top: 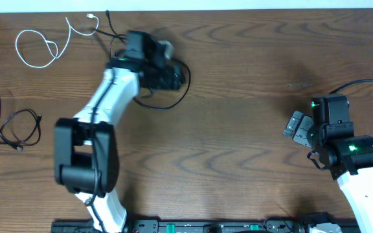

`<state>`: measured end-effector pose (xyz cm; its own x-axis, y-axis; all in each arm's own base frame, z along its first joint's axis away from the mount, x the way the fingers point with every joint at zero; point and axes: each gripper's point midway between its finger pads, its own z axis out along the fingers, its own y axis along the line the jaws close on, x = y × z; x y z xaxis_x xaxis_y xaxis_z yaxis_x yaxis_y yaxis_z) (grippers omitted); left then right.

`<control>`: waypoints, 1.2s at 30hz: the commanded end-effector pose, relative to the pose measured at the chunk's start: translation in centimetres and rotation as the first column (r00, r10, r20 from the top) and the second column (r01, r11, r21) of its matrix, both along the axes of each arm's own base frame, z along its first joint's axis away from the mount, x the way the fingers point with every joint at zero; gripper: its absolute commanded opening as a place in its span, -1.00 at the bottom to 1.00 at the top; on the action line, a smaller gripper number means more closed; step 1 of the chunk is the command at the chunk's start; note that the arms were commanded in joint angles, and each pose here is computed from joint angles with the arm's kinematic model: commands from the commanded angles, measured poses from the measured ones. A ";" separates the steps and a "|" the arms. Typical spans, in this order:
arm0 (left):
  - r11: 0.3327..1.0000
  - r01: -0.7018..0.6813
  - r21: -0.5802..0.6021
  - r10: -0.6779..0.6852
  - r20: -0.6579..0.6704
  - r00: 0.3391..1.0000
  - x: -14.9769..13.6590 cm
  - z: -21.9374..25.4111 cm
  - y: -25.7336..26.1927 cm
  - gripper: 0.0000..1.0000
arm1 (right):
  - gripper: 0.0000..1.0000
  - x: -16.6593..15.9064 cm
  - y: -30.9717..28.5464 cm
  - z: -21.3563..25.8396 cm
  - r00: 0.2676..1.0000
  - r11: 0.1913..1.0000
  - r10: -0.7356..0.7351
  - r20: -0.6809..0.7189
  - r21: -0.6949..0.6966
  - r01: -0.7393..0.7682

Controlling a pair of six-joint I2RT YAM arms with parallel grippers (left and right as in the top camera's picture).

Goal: Untangle cables
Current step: 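Move the left gripper back to center and grasp the black cable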

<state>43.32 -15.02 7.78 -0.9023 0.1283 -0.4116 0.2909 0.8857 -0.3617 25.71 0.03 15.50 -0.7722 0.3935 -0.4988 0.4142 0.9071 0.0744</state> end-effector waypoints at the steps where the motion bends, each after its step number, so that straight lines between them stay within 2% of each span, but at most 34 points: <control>1: 0.974 0.060 0.219 -0.066 0.021 0.998 -0.3 -2.4 1.1 0.61 | 0.99 0.0 -0.3 0.2 1.000 1.000 -0.020 0.010 -0.001 0.020; 5: 0.954 0.160 0.254 -0.171 0.021 0.985 -1.1 -3.1 -0.8 0.61 | 0.99 0.0 -0.3 0.2 1.000 1.000 -0.020 0.010 -0.001 0.020; 13: 0.944 0.201 0.263 -0.188 -0.072 0.979 -2.1 -7.3 -1.3 0.59 | 0.98 0.0 -0.3 0.2 1.000 1.000 -0.020 0.010 -0.001 0.020; 18: 0.941 0.210 0.266 -0.191 -0.096 0.977 -2.4 -8.4 -1.4 0.41 | 0.98 0.0 -0.3 0.2 1.000 1.000 -0.020 0.010 -0.001 0.020; 24: 0.927 0.253 0.279 -0.230 -0.112 0.967 -3.0 -8.6 -1.2 -0.28 | 0.98 0.0 -0.3 0.2 1.000 1.000 -0.020 0.010 -0.001 0.020; 27: 0.914 0.257 0.313 -0.217 -0.156 0.964 -3.8 -9.0 -0.3 -0.46 | 0.99 0.0 -0.3 0.2 1.000 1.000 -0.020 0.010 -0.001 0.020; 31: 0.886 0.263 0.382 -0.190 -0.217 0.957 -5.1 -9.3 1.4 -0.59 | 0.99 0.0 -0.3 0.2 1.000 1.000 -0.020 0.010 -0.001 0.020; 33: 0.873 0.271 0.406 -0.180 -0.248 0.952 -5.8 -9.5 2.1 -0.83 | 0.99 0.0 -0.3 0.2 1.000 1.000 -0.020 0.010 -0.001 0.020; 36: 0.861 0.301 0.409 -0.170 -0.327 0.930 -7.7 -9.5 2.8 -0.85 | 0.99 0.0 -0.3 0.2 1.000 1.000 -0.020 0.010 -0.001 0.020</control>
<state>37.79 -13.86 -0.18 -0.8824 0.4556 -0.1176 0.4655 0.8817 -0.0769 25.71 0.03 15.50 -0.7722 0.3935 -0.4988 0.4142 0.9071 0.0744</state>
